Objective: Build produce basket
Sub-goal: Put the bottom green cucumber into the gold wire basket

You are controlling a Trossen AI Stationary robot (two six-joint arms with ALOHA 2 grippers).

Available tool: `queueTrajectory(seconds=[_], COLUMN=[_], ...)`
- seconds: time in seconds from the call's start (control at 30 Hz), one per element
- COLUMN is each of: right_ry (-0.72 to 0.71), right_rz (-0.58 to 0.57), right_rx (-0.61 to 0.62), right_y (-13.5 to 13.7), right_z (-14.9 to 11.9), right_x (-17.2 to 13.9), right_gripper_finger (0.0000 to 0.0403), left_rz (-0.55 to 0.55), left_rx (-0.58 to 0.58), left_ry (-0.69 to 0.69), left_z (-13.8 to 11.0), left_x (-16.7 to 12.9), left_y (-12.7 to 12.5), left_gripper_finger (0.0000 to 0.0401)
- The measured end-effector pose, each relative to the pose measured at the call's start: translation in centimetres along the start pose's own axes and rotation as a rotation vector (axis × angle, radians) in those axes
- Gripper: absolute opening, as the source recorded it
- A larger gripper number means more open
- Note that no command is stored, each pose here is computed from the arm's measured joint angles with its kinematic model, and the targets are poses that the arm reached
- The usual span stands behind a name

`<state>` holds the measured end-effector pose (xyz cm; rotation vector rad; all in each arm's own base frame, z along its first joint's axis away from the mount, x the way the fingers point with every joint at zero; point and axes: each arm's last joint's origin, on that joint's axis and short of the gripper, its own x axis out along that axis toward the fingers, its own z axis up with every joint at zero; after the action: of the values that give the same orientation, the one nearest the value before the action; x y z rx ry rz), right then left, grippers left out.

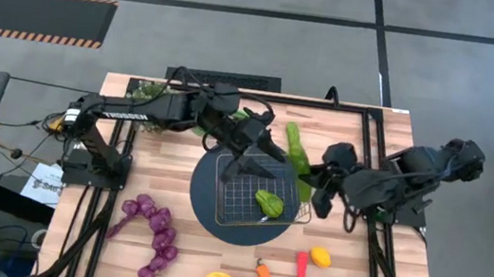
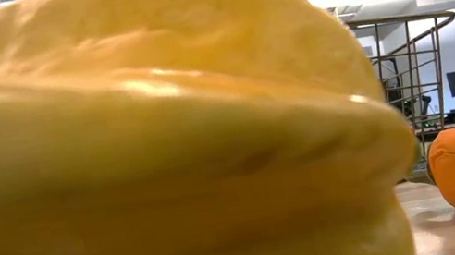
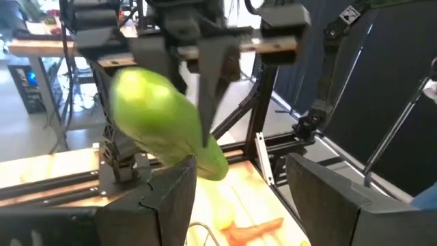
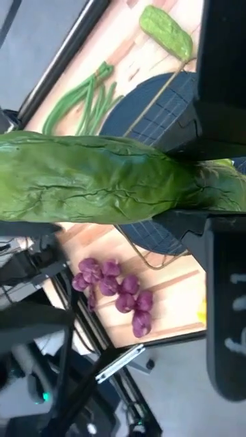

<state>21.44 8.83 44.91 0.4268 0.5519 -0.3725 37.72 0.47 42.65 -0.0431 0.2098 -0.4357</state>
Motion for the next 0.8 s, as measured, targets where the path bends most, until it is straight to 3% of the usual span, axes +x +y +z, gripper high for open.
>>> queueTrajectory(seconds=[0.3,0.47,0.63,0.8], right_ry=[-0.034,-0.073,-0.079,-0.074], right_rz=[-0.011,0.005,-0.016,-0.047], right_rx=[-0.028,-0.051,-0.068,-0.067], right_y=[-0.1,0.0,-0.4,-0.9], right_z=[0.3,0.9,1.3,1.5], right_x=[-0.1,0.1,0.4,0.9], right_gripper_finger=[0.0071,0.0071,0.0071,0.0071], left_rz=[0.133,0.157,0.024,-0.099], left_rx=[0.008,-0.055,-0.141,-0.142], left_ry=[-0.04,-0.062,-0.114,-0.175], left_z=[0.3,-0.1,-0.4,0.0], left_x=[-0.8,-1.0,-0.3,0.3], left_y=[2.1,4.2,5.4,5.4], left_gripper_finger=[0.0216,0.0216,0.0216,0.0216])
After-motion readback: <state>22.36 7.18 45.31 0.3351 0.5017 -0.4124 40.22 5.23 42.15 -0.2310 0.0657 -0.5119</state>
